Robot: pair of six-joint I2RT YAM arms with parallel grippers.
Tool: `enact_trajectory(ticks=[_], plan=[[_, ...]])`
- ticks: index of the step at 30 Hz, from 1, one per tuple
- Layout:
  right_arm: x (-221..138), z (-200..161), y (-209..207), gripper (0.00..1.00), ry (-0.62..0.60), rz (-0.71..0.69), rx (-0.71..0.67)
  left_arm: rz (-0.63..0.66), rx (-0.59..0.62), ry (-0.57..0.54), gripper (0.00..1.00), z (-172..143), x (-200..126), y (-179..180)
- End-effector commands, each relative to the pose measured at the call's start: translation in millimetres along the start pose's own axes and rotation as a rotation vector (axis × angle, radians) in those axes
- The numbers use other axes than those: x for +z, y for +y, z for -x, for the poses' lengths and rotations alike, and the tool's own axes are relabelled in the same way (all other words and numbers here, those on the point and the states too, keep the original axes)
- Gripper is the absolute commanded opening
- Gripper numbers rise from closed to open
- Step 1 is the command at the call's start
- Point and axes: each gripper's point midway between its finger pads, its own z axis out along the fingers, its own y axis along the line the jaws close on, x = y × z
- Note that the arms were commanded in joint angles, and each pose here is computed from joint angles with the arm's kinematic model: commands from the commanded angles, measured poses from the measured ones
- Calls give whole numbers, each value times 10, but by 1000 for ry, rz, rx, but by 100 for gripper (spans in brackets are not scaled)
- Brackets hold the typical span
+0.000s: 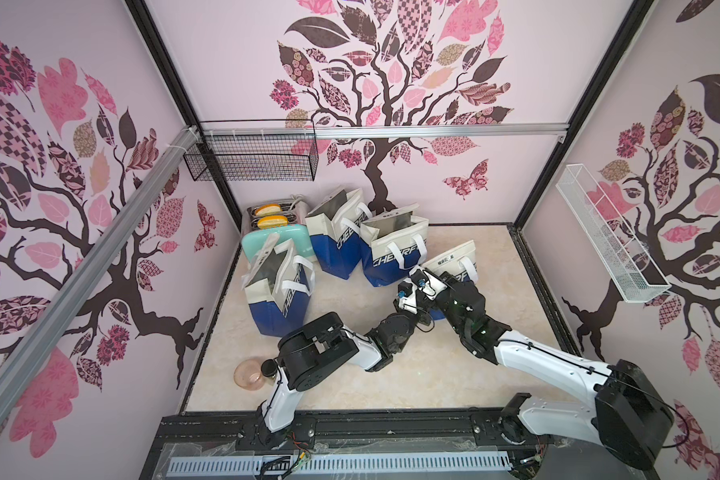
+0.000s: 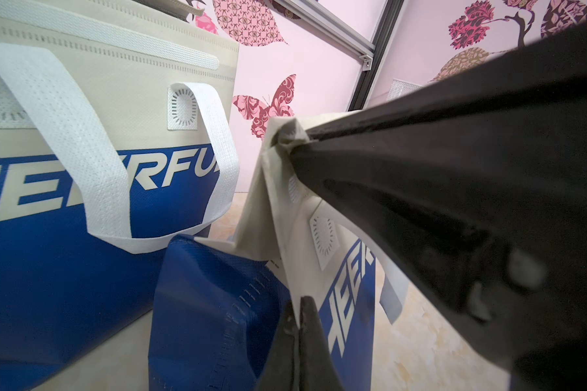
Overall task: Open the takeout bag
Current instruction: Open the takeout bag at the center of the board.
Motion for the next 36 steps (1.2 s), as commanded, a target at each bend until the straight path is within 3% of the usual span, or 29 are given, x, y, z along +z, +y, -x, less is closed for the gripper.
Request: enact_trajectory(ticks=[1, 14, 36], plan=[[-65, 138, -228, 0, 26, -75, -26, 11, -13, 42, 0, -49, -8, 26], [-210, 297, -562, 0, 119, -163, -152, 165, -80, 160, 0, -236, 40, 391], [-79, 596, -1158, 0, 328, -392, -429, 334, -122, 288, 0, -476, 46, 716]])
